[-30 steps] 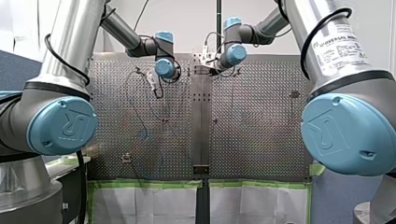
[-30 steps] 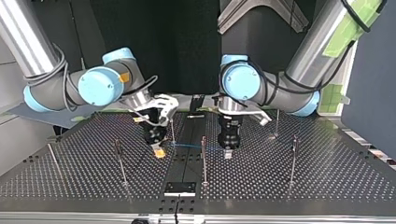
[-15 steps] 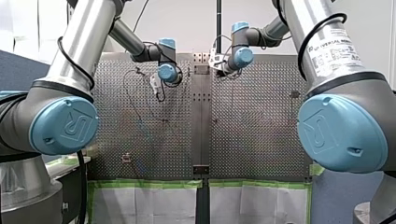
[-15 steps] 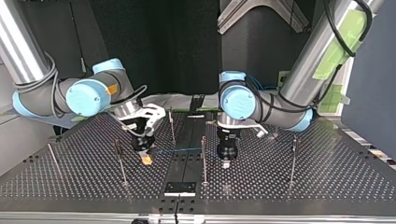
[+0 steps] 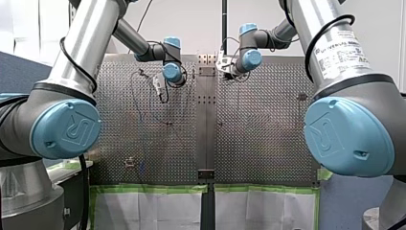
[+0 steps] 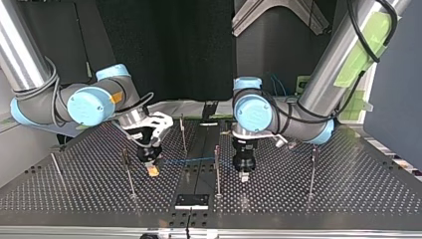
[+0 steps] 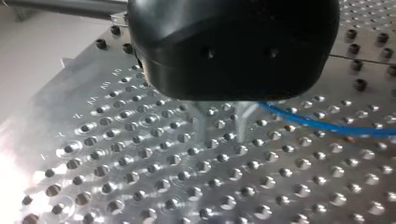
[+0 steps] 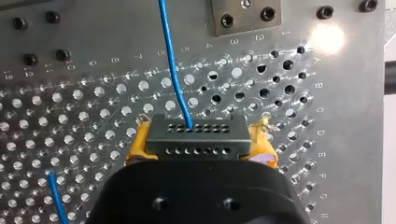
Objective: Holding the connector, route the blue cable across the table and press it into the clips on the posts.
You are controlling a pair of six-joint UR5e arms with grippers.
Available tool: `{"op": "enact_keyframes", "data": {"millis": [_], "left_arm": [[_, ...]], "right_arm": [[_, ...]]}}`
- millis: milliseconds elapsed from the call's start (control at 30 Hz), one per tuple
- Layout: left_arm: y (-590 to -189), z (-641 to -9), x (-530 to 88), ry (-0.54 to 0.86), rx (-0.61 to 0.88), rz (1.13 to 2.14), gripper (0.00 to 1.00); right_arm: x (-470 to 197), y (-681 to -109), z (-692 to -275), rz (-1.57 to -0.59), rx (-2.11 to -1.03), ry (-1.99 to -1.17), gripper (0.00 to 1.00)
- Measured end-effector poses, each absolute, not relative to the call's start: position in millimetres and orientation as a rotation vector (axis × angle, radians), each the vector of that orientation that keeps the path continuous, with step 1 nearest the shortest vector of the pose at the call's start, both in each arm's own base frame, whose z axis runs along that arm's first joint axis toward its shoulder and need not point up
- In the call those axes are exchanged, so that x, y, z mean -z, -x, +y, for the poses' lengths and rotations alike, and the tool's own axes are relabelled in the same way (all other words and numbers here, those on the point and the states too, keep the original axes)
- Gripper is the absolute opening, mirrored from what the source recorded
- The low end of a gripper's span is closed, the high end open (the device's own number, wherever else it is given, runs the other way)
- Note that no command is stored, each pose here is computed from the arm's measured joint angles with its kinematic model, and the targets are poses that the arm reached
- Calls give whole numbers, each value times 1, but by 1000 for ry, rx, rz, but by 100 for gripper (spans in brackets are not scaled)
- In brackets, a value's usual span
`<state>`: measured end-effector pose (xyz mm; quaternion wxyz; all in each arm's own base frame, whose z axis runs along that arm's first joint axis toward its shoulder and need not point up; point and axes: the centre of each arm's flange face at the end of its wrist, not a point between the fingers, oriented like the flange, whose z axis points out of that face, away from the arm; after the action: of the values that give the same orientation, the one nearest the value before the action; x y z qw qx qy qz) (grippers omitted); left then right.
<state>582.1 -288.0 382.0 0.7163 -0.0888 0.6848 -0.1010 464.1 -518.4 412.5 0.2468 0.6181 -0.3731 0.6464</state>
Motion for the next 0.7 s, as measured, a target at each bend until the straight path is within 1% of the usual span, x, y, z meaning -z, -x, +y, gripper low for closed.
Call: {"op": "enact_keyframes", "data": {"millis": [33,67,367,500,700], "left_arm": [[-581,-288,-381,195,218,1523,95],[-581,-288,-381,193,213,1530,100],[-572,-286,-376,176,180,1597,100],[-558,-284,-378,178,164,1628,100],[-536,-285,-385,168,181,1629,100]], "right_arm": [[-412,-464,-518,-1018,-1763,-1686,0],[-412,-465,-518,-1017,-1763,-1687,0],[-412,-467,-515,-1017,-1763,-1695,0],[-412,-467,-515,-1017,-1763,-1696,0],[-413,-467,-514,-1017,-1763,-1699,0]]}}
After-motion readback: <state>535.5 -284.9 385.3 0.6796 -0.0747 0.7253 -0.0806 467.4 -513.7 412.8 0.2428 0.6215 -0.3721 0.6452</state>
